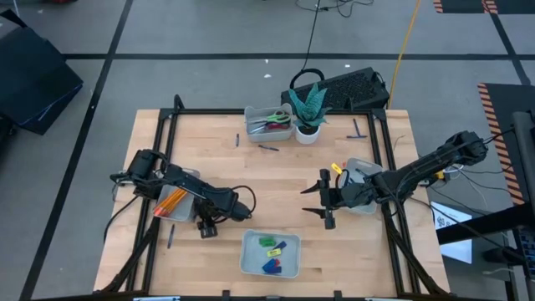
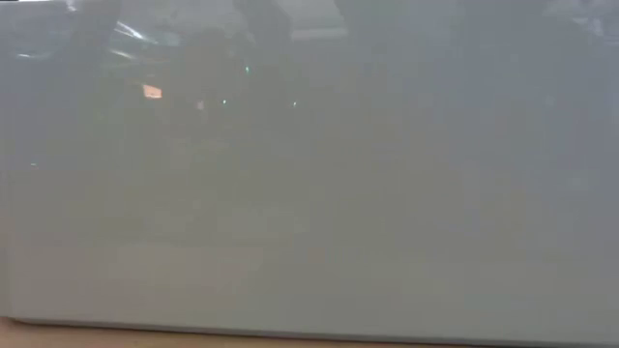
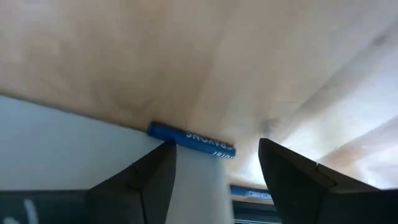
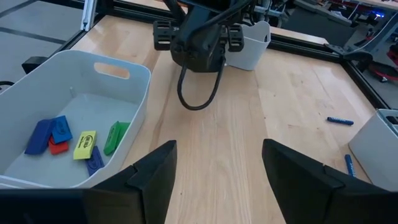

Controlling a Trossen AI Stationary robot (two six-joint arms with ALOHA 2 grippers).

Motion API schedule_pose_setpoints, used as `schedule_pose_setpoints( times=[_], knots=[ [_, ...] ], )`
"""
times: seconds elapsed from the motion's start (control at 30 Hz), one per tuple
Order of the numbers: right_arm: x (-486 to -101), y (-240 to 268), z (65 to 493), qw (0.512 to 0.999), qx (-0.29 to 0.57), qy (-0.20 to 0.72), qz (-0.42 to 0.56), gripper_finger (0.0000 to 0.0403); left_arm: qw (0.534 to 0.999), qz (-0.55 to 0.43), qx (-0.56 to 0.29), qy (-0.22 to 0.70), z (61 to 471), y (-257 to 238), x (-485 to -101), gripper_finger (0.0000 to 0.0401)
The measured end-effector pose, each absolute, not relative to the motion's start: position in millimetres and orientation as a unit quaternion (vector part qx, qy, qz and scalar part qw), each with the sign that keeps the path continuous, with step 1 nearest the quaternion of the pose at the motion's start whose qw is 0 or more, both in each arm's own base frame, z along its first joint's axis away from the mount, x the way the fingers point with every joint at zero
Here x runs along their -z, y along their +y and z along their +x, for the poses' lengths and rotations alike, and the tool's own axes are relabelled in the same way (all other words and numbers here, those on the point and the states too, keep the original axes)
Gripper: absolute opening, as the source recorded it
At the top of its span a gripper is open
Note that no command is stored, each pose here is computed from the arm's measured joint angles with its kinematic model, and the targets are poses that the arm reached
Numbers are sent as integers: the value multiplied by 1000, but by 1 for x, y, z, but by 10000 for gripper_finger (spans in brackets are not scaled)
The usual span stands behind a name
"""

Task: Sort crayons/erasers/pens/pencils in bins
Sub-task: Put the blue crayon into the middle right gray bin

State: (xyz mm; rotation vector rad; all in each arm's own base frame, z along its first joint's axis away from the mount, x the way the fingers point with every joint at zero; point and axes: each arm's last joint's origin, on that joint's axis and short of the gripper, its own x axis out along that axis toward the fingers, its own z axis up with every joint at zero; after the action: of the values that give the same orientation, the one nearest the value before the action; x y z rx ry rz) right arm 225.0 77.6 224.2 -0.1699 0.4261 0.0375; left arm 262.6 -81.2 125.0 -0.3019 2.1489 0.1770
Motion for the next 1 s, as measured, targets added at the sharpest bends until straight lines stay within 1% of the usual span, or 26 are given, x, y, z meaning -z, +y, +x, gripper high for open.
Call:
schedule_pose_setpoints(
  times=[0.23,0.3,0.47,0.53,0.63,0.73,0.8,0.87,0.93,1.0],
  knots=[
    [-224,78,225,974,-19,211,-84,231,473,-139,-40,869,266,-84,-124,230],
    [-224,78,225,974,-18,211,-85,231,475,-133,-46,869,268,-84,-127,230],
    [-224,75,226,973,-14,212,-89,231,503,-119,-65,854,281,-89,-144,230],
    [-224,74,226,974,-10,212,-84,231,493,-130,-75,857,279,-90,-146,230],
    [-224,73,226,974,-9,212,-84,231,469,-144,-60,869,270,-93,-138,230],
    [-224,73,226,973,-12,212,-94,231,470,-120,-50,873,265,-101,-135,230],
    [-224,72,227,972,-10,212,-99,231,479,-92,-53,871,263,-110,-137,229],
    [-224,69,228,972,-5,213,-98,231,505,-50,-54,860,264,-122,-141,225],
    [-224,66,229,972,2,213,-96,231,535,18,-56,843,262,-135,-143,215],
    [-224,63,230,972,9,213,-95,231,553,81,-43,828,256,-147,-143,202]
  ],
)
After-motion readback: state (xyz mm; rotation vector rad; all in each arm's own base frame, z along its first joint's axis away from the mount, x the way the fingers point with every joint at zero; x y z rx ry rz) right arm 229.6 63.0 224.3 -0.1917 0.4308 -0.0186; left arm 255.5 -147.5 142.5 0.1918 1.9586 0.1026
